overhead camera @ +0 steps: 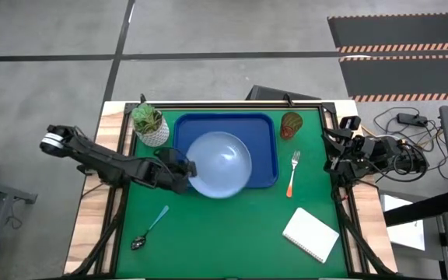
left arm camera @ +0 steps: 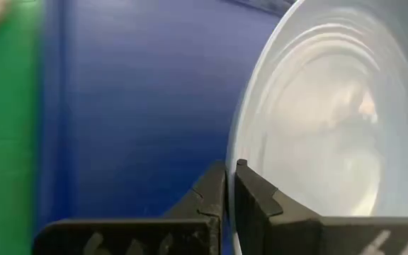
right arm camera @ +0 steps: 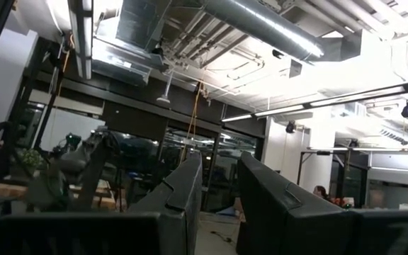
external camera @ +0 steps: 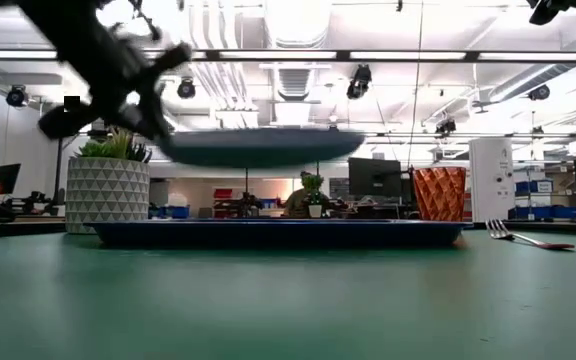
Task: Pick and place plate/cup/fork/spoon on tray
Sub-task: Put the light blue plate on the top of the blue serving tray
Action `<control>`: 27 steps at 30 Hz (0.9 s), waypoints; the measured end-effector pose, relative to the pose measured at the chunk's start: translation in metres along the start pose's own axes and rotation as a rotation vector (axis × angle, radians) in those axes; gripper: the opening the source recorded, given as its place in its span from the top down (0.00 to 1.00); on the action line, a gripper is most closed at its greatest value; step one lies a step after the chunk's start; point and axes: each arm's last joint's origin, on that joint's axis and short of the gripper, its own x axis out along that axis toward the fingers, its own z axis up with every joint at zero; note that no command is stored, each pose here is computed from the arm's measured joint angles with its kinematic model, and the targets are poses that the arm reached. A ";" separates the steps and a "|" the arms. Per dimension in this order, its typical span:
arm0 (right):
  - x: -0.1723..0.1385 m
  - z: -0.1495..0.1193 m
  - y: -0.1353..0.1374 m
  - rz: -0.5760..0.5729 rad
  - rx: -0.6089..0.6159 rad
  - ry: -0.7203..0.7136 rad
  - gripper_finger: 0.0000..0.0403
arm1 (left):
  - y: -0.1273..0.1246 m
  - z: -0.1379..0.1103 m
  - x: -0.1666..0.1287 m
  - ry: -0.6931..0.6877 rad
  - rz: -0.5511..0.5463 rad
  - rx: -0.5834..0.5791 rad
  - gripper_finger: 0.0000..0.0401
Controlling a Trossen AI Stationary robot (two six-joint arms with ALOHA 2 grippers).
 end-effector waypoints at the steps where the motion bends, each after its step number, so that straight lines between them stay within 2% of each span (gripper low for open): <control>1: 0.000 0.000 0.000 0.000 0.002 -0.001 0.80 | 0.008 0.000 0.006 -0.028 0.025 -0.036 1.00; 4: 0.000 0.000 0.000 -0.001 0.007 -0.002 0.80 | 0.025 0.002 0.023 -0.095 0.071 -0.111 1.00; 7: 0.000 0.000 0.000 -0.001 0.007 -0.002 0.80 | 0.035 0.002 0.033 -0.108 0.101 -0.127 1.00; 17: 0.000 0.000 0.000 -0.001 0.002 -0.001 0.80 | 0.044 0.003 0.045 -0.028 0.172 -0.185 1.00; 27: 0.000 0.000 0.000 -0.001 0.000 -0.001 0.80 | 0.046 0.002 0.046 -0.012 0.181 -0.227 1.00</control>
